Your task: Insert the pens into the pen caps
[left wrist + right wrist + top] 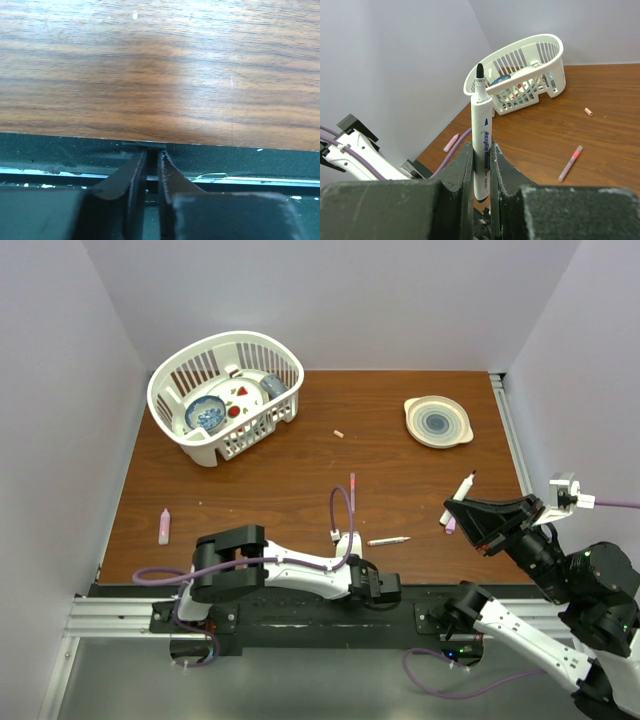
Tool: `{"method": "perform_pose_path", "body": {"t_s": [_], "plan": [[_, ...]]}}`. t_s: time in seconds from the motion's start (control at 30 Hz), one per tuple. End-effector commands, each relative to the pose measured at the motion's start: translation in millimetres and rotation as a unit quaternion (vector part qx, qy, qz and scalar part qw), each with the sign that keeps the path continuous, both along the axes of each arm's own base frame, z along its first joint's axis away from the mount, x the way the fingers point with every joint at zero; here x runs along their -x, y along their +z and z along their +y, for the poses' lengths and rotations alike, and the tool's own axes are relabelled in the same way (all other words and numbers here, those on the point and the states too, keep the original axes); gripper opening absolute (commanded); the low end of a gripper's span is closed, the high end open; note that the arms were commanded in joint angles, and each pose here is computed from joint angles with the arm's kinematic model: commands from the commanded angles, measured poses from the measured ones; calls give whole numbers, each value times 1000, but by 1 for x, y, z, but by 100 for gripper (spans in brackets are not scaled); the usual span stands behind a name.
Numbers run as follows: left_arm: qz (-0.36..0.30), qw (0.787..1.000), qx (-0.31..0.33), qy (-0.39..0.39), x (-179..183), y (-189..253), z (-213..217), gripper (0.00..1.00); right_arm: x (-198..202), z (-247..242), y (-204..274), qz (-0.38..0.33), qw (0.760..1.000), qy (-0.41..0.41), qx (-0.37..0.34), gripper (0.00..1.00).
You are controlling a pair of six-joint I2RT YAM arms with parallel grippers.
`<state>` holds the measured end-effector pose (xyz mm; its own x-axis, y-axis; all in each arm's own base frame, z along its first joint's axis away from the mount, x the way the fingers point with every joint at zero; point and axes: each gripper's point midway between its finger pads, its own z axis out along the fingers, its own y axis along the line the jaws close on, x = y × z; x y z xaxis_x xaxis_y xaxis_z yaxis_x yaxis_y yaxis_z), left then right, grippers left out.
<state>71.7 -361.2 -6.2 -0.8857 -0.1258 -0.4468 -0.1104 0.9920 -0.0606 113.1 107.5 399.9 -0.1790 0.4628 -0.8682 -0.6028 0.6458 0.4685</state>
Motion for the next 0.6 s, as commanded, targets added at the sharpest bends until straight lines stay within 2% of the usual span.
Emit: {"method": "perform_pose_path", "body": {"t_s": [0.0,0.23,0.3,0.33,0.37,0.43,0.57], "plan": [[-28,999,-7,24,-11,-12,5,14,6,-5,10,-8,1000,4,-9,0],[-49,998,-26,16,-4,4,12,13,6,1,9,2,1000,15,-10,0],[-53,998,-28,15,-5,6,12,27,7,3,11,2,1000,20,-13,0],[-54,998,-30,14,-5,5,13,40,7,3,11,2,1000,20,-12,0],[-57,998,-34,15,-6,5,15,45,7,4,11,3,1000,22,-11,0],[-67,997,-41,17,-8,8,18,51,8,4,10,3,1000,23,-9,0],[-76,996,-47,21,-12,6,19,55,8,3,9,4,1000,22,-7,0]]}}
